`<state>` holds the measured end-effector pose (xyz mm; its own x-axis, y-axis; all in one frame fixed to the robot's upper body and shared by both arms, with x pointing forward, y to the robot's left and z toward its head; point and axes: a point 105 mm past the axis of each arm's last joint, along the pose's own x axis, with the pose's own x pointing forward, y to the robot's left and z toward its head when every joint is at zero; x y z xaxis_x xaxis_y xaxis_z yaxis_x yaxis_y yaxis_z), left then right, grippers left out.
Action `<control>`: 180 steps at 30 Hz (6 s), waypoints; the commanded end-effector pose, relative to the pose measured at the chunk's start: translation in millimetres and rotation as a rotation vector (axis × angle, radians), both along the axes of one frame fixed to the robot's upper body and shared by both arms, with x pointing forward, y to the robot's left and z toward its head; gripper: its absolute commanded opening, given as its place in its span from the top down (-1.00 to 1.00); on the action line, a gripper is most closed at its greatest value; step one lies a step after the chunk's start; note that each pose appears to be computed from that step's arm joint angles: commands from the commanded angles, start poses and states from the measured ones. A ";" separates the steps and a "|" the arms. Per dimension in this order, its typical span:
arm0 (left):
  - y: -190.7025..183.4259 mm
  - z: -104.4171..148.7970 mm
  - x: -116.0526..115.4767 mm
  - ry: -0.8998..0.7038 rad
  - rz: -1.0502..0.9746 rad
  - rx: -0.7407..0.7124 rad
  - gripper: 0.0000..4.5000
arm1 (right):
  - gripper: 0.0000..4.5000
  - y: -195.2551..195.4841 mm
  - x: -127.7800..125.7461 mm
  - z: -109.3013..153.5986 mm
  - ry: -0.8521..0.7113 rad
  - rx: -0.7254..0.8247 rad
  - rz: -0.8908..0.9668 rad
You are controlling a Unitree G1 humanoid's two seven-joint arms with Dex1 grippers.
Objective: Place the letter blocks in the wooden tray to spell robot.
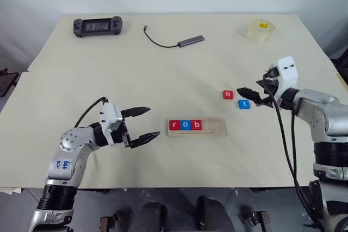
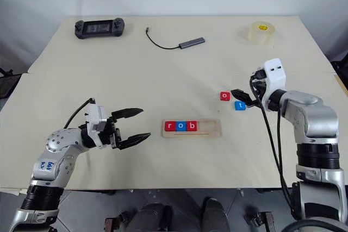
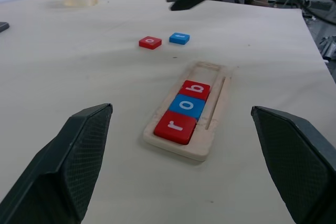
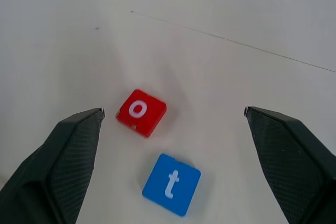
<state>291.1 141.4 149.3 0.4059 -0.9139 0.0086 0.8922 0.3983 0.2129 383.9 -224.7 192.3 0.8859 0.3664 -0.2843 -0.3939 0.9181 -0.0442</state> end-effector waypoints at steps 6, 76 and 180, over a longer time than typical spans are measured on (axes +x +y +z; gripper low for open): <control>0.3 7.7 -6.3 -0.041 0.000 -0.005 -1.00 | -1.00 28.6 23.8 -25.8 0.067 0.035 -0.142; -6.7 7.7 -9.7 -0.057 -0.139 0.030 -1.00 | -0.36 -17.0 -106.3 -51.8 0.066 -0.448 0.759; -2.0 10.3 5.3 -0.033 -0.059 -0.009 -1.00 | -0.99 -43.3 -107.9 -28.3 -0.337 0.007 0.010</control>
